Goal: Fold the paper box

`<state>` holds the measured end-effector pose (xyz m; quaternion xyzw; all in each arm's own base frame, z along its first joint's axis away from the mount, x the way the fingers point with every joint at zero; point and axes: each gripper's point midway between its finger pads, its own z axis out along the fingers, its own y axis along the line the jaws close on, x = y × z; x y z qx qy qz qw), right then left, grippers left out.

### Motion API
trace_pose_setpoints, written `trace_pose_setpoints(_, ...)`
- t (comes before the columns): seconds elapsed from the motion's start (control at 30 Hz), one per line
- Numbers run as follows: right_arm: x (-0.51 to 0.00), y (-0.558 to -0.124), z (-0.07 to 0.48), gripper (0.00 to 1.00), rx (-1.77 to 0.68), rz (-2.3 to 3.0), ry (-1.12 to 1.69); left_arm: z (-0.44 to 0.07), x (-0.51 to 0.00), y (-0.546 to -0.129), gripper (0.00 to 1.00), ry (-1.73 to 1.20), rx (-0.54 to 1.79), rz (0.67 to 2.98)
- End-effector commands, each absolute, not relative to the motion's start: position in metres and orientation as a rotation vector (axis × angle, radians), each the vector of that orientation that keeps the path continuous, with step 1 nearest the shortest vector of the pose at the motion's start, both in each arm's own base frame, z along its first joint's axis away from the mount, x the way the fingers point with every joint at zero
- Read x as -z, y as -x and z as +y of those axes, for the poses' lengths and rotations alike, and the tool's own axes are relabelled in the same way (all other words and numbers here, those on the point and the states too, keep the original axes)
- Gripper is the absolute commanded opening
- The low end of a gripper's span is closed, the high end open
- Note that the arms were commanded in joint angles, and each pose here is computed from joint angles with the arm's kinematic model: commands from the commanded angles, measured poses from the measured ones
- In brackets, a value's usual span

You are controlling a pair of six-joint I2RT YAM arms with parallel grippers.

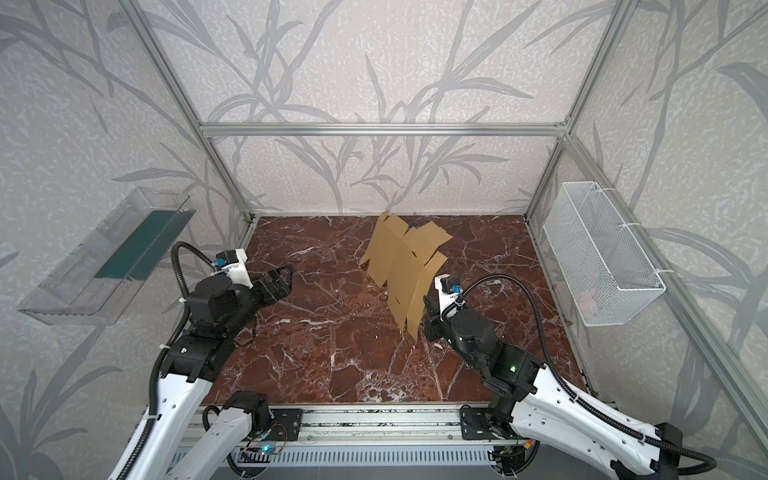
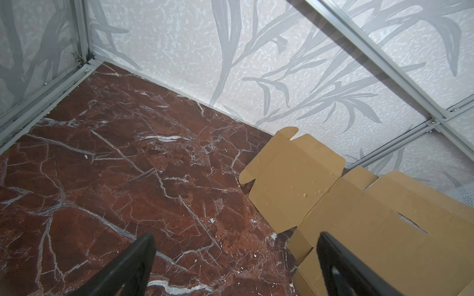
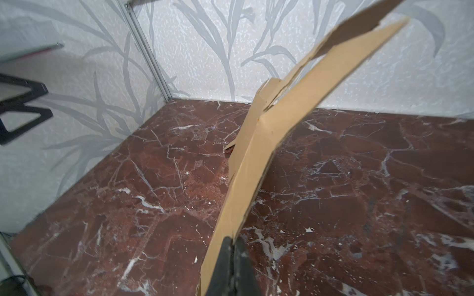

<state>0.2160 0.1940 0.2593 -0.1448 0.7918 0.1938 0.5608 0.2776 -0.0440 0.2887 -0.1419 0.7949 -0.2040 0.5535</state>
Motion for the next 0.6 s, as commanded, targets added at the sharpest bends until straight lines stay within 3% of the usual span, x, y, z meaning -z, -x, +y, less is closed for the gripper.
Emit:
trace_pose_setpoints(0.0, -0.259, -0.211, 0.187, 0.00, -0.156, 1.838, 0.499, -0.040, -0.296, -0.273, 0.99, 0.341, 0.474, 1.835)
trace_pose_setpoints(0.27, -0.294, -0.169, 0.246, 0.00, 0.096, 1.533, 0.691, -0.036, -0.303, -0.259, 0.99, 0.342, 0.465, 1.794)
trace_pose_setpoints(0.57, -0.254, -0.128, 0.296, 0.00, 0.036, 1.468, 0.933, -0.030, -0.299, -0.249, 0.99, 0.363, 0.431, 1.824)
